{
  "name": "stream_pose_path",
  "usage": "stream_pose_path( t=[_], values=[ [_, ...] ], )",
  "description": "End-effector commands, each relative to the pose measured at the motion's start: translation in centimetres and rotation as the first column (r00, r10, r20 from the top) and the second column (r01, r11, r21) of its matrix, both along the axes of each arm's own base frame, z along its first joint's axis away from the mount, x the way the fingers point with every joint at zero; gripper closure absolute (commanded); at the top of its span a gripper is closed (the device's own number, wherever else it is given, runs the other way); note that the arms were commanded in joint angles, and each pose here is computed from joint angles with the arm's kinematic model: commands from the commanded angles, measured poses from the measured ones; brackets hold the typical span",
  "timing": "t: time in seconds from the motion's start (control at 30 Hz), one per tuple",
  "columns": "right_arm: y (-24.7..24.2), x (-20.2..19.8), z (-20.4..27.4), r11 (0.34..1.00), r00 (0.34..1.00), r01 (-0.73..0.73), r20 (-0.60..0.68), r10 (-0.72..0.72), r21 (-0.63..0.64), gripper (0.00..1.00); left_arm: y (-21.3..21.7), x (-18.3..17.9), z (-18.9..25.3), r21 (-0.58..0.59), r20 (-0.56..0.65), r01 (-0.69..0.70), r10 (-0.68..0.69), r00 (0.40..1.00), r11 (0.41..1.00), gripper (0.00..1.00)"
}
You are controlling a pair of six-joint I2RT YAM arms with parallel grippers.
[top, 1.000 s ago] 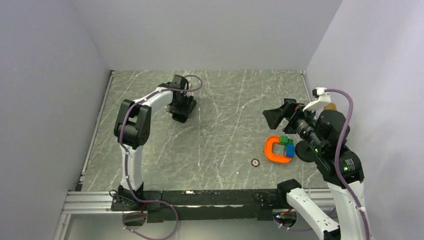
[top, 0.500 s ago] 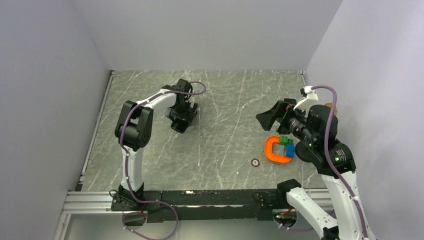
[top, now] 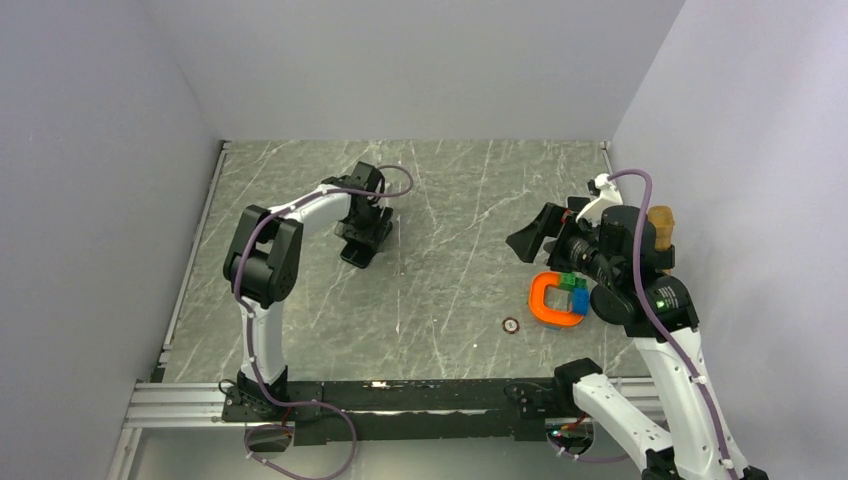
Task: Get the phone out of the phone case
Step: Pick up the phone at the center of the board.
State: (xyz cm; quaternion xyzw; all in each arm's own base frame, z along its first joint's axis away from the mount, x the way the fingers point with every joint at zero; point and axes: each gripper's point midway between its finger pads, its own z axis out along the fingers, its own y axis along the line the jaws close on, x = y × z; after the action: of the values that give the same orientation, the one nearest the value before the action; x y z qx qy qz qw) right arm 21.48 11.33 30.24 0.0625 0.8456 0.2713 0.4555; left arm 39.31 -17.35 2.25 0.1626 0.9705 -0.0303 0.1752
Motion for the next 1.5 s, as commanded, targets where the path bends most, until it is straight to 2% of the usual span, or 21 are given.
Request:
stream_pose_path(
  t=[0.0,0.1,0.23,0.33,0.53,0.63,0.8,1.07,1.17,1.23,1.3,1.37,1.4,1.47],
  values=[
    [0.3,0.4,-1.0,1.0,0.999,-0.008,-0.037,0.008,-0.004,0.0,-1.4,-2.1,2.9,-0.068,0.054,0.023,-0.02,0.998,0.997,1.0],
    [0.3,0.7,-2.4,0.999,0.996,-0.026,-0.087,0.023,-0.038,0.0,-1.7,-3.0,5.3,-0.12,0.116,0.035,-0.021,0.993,0.992,1.0],
    [0.6,0.8,-3.5,0.997,0.992,-0.051,-0.12,0.044,-0.052,0.0,-2.7,-5.2,9.3,-0.187,0.234,0.123,-0.078,0.969,0.975,1.0],
    [1.6,0.6,-4.5,0.994,0.986,-0.107,-0.129,0.103,-0.023,0.0,-3.2,-7.2,11.7,-0.209,0.328,0.201,-0.125,0.936,0.957,1.0],
    [4.2,0.2,-7.3,0.972,0.953,-0.22,-0.195,0.231,0.077,0.0,-4.0,-10.7,14.3,-0.251,0.437,0.335,-0.202,0.876,0.908,1.0],
    [5.4,0.1,-7.7,0.956,0.938,-0.258,-0.2,0.282,0.14,0.0,-4.9,-12.5,15.9,-0.243,0.508,0.426,-0.26,0.821,0.872,1.0],
    [7.2,0.4,-7.2,0.926,0.922,-0.297,-0.18,0.341,0.233,0.0,-6.4,-14.8,17.6,-0.179,0.618,0.597,-0.383,0.686,0.782,1.0],
    [10.8,1.3,-8.3,0.873,0.875,-0.374,-0.195,0.444,0.312,0.01,-7.7,-16.2,17.6,-0.153,0.64,0.667,-0.441,0.629,0.729,1.0],
    [12.0,2.1,-9.1,0.857,0.858,-0.388,-0.208,0.471,0.339,0.02,-7.7,-16.1,17.4,-0.149,0.644,0.668,-0.442,0.625,0.729,1.0],
    [12.5,2.6,-9.8,0.855,0.849,-0.39,-0.226,0.478,0.342,0.03,-7.5,-15.6,16.8,-0.139,0.634,0.64,-0.428,0.644,0.756,1.0],
    [12.9,3.0,-10.7,0.867,0.849,-0.386,-0.247,0.468,0.317,0.03,-6.9,-14.5,16.1,-0.134,0.6,0.564,-0.386,0.701,0.815,1.0],
    [12.7,3.3,-11.7,0.887,0.855,-0.371,-0.271,0.441,0.275,0.03,-6.2,-14.3,15.1,-0.151,0.516,0.476,-0.342,0.785,0.866,1.0],
    [12.4,3.4,-12.1,0.897,0.861,-0.359,-0.28,0.425,0.257,0.03,-6.4,-14.4,15.0,-0.192,0.484,0.428,-0.294,0.824,0.883,0.96],
    [11.8,3.5,-13.0,0.915,0.872,-0.338,-0.293,0.393,0.223,0.02,-6.7,-14.9,14.8,-0.273,0.436,0.353,-0.211,0.875,0.895,0.77]
  ],
)
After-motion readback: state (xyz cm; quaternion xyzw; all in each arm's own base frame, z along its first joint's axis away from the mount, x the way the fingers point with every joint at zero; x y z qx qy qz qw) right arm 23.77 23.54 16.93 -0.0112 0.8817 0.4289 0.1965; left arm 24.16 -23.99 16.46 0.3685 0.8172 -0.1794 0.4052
